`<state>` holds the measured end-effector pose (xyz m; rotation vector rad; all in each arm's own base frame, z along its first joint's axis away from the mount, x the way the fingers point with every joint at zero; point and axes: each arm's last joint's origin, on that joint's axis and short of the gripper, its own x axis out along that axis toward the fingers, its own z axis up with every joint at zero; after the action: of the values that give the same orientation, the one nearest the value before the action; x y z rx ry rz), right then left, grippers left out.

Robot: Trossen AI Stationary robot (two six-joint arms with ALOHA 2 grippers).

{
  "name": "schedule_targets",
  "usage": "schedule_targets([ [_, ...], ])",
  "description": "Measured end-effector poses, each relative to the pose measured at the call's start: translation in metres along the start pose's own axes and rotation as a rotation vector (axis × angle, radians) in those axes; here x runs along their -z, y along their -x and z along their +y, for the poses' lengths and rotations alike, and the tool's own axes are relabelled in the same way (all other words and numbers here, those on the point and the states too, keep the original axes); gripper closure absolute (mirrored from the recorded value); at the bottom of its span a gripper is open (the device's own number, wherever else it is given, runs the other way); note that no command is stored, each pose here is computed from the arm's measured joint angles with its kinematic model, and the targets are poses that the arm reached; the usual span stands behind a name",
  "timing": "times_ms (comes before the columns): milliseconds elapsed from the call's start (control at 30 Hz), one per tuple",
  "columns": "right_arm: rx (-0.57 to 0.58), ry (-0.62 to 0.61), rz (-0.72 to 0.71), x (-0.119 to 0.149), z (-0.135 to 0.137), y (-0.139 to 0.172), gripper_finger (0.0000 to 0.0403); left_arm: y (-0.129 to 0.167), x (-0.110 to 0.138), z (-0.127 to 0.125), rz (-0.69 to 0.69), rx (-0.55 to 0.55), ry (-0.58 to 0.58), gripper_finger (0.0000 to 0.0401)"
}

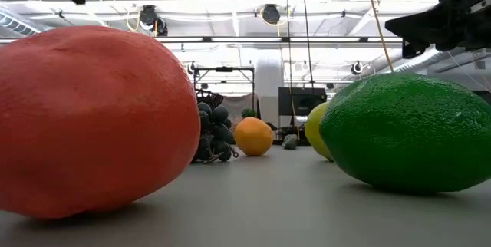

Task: Build produce basket
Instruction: Put the celery into the wire basket

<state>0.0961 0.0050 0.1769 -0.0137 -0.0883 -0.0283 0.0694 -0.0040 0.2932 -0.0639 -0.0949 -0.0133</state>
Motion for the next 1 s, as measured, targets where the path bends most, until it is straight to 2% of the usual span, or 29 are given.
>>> schedule_targets([
  [167,0.068,-0.100,-0.002,0.000,-0.002,0.000,0.0403,-0.004,-0.039,-0.002,0.053,-0.003,-0.004,0.0395],
  [300,0.073,-0.148,-0.003,0.000,-0.002,0.000,0.0403,-0.014,-0.054,-0.004,0.112,-0.006,-0.008,0.0399],
  [533,0.076,-0.207,0.033,0.004,-0.002,-0.001,0.0403,-0.044,-0.043,-0.006,0.248,-0.014,-0.024,0.0391],
  [733,0.082,-0.209,0.091,0.009,-0.001,-0.006,0.0403,-0.066,-0.028,-0.010,0.367,-0.011,0.049,0.0398],
  [1000,0.088,-0.246,0.160,0.011,0.000,-0.011,0.0403,-0.088,-0.024,-0.018,0.351,-0.034,0.023,0.0398],
])
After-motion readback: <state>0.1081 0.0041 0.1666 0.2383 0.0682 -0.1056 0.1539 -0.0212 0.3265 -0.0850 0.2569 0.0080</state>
